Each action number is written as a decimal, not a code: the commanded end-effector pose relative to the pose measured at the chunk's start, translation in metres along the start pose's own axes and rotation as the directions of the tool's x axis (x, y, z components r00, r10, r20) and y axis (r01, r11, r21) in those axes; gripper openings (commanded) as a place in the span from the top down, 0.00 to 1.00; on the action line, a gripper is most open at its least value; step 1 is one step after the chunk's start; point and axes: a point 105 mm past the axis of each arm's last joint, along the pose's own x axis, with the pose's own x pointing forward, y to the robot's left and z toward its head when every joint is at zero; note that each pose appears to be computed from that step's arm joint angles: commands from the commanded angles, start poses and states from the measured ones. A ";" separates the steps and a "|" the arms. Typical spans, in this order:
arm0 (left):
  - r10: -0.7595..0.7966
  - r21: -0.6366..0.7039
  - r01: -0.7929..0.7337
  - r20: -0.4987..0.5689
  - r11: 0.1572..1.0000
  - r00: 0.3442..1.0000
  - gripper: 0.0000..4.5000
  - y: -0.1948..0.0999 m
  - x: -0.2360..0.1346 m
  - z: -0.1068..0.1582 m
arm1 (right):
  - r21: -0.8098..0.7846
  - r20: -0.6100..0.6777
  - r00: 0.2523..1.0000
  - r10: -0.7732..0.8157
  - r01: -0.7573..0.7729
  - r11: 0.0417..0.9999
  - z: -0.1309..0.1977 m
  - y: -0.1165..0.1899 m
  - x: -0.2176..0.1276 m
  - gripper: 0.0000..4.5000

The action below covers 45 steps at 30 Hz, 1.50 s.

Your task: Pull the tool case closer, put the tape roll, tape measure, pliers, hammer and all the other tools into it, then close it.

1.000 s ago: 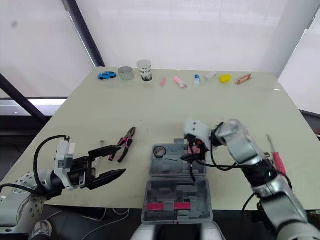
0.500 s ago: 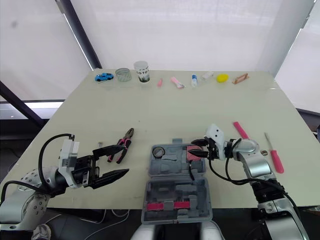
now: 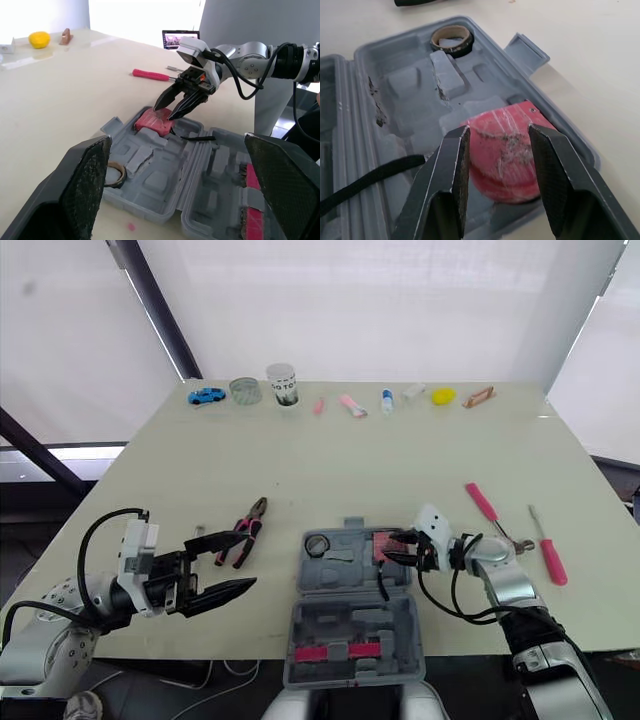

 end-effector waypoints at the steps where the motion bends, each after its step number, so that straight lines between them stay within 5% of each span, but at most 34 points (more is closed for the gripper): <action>1: -0.007 0.025 0.007 0.009 1.000 1.000 0.00 0.000 0.000 0.002 | -0.015 -0.066 0.998 -0.010 0.010 1.000 -0.017 0.004 0.003 0.57; 12: 0.000 0.028 0.000 0.000 1.000 1.000 0.00 0.002 -0.002 -0.004 | 0.092 -0.331 0.942 0.047 -0.017 0.996 -0.082 0.030 0.008 0.57; 23: 0.008 0.020 -0.008 -0.009 1.000 1.000 0.00 0.002 -0.001 -0.010 | 0.149 -0.421 0.904 0.070 -0.007 0.989 -0.110 0.042 0.011 0.57; 25: 0.016 0.016 -0.016 -0.007 1.000 1.000 0.00 0.003 -0.001 -0.011 | 0.147 -0.347 0.937 0.043 0.009 0.989 -0.099 0.039 0.015 0.57; 28: 0.045 -0.001 -0.045 0.003 0.999 0.999 0.00 0.004 -0.002 -0.014 | 0.133 -0.074 0.996 -0.055 0.064 0.989 -0.053 0.023 0.021 0.57; 33: 0.163 -0.056 -0.161 0.030 0.985 0.986 0.00 0.011 -0.007 -0.021 | 0.111 0.209 0.956 -0.204 0.183 0.977 -0.001 0.003 0.000 0.57; 41: 0.373 -0.145 -0.371 -0.012 0.917 0.928 0.00 0.016 -0.034 -0.045 | 0.168 0.234 0.943 -0.238 0.202 0.965 0.004 0.009 -0.048 0.57; 45: 0.512 -0.185 -0.512 -0.056 0.839 0.857 0.00 0.011 -0.068 -0.060 | 0.190 0.207 0.920 -0.333 0.296 0.936 -0.008 0.011 -0.099 0.29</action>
